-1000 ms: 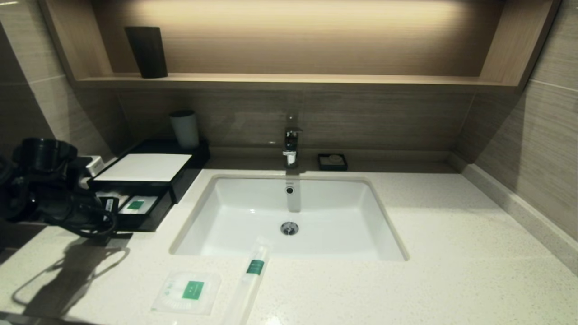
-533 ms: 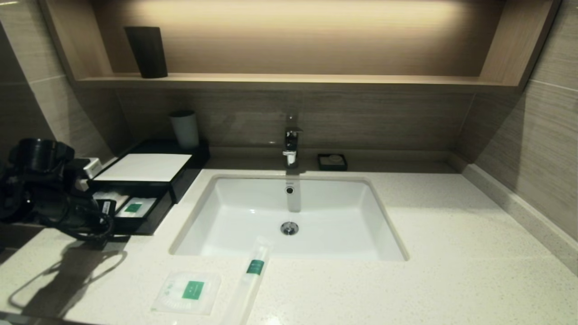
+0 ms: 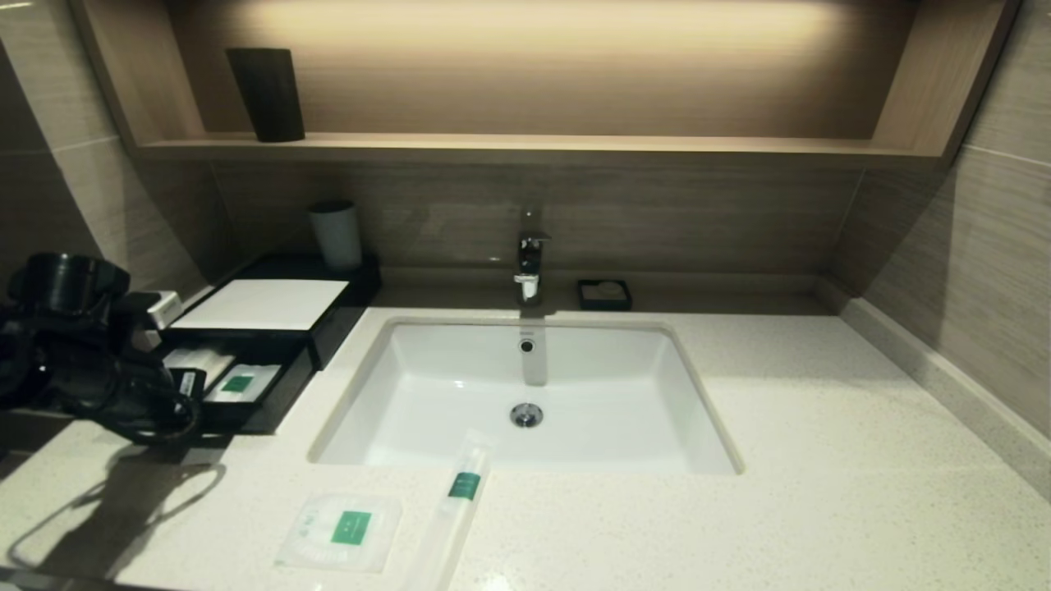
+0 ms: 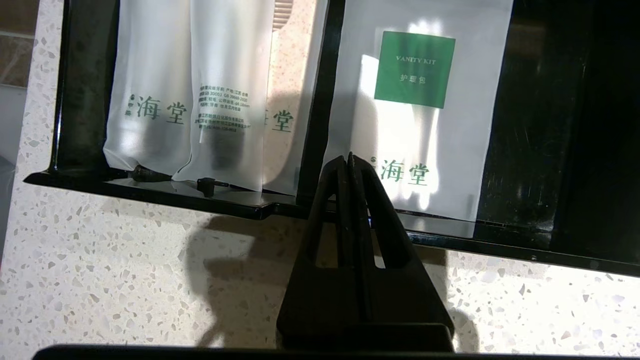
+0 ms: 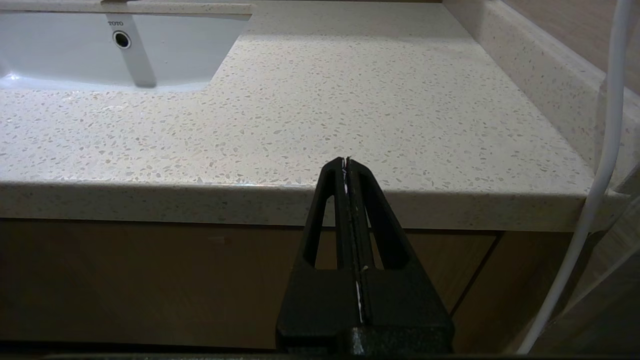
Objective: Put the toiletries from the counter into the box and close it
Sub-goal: Open the drawer
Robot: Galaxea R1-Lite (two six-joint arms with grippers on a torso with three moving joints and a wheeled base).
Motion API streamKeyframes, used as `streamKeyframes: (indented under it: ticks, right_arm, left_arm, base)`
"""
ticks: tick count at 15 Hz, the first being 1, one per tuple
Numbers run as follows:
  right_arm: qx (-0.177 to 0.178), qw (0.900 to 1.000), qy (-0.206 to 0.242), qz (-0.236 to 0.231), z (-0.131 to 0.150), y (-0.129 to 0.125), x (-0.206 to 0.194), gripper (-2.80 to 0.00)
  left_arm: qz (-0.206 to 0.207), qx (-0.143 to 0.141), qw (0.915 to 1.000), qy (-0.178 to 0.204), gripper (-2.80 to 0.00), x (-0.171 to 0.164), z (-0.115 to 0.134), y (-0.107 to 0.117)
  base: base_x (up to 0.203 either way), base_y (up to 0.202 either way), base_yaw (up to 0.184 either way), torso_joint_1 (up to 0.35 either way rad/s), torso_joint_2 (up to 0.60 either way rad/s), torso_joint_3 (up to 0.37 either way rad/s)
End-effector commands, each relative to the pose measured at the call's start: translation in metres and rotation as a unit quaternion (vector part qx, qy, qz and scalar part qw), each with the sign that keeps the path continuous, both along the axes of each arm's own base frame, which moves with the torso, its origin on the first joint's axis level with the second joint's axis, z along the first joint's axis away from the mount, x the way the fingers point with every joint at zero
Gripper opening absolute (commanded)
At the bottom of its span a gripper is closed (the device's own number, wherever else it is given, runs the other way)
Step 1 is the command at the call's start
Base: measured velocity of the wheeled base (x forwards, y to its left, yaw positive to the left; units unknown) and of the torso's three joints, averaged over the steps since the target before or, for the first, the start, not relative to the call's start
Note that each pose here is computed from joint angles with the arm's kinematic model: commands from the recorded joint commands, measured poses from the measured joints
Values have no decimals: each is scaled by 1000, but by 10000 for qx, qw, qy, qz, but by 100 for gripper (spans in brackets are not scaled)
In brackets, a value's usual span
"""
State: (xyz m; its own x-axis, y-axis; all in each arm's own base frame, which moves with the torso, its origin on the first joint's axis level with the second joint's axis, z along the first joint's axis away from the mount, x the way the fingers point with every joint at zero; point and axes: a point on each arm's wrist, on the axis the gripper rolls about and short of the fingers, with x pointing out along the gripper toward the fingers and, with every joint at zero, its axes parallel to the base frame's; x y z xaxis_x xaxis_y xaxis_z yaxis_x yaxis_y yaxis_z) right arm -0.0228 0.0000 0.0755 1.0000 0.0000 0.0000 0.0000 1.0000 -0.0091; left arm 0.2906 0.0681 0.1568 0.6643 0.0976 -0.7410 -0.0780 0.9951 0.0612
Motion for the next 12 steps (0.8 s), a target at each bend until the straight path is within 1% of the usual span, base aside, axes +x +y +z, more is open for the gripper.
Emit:
streamKeyframes:
  ticks: [1,6,12]
  right_arm:
    - [0,10000,-8,7,0,0,0,-280]
    - [0,10000,-8,0,0,0,0,-280]
    - [-8,10000,-8,0,0,0,0,-280]
  left_arm:
    - [12,14,10000,-47,-280,-1,2,1]
    - [17,14,10000,14,-280,-6,5,1]
    - [56,15,9999,-146,-280,-10,13,2]
  base:
    - [0,0,0,0,0,0]
    - [0,0,0,0,0,0]
    - [0,0,0,0,0,0]
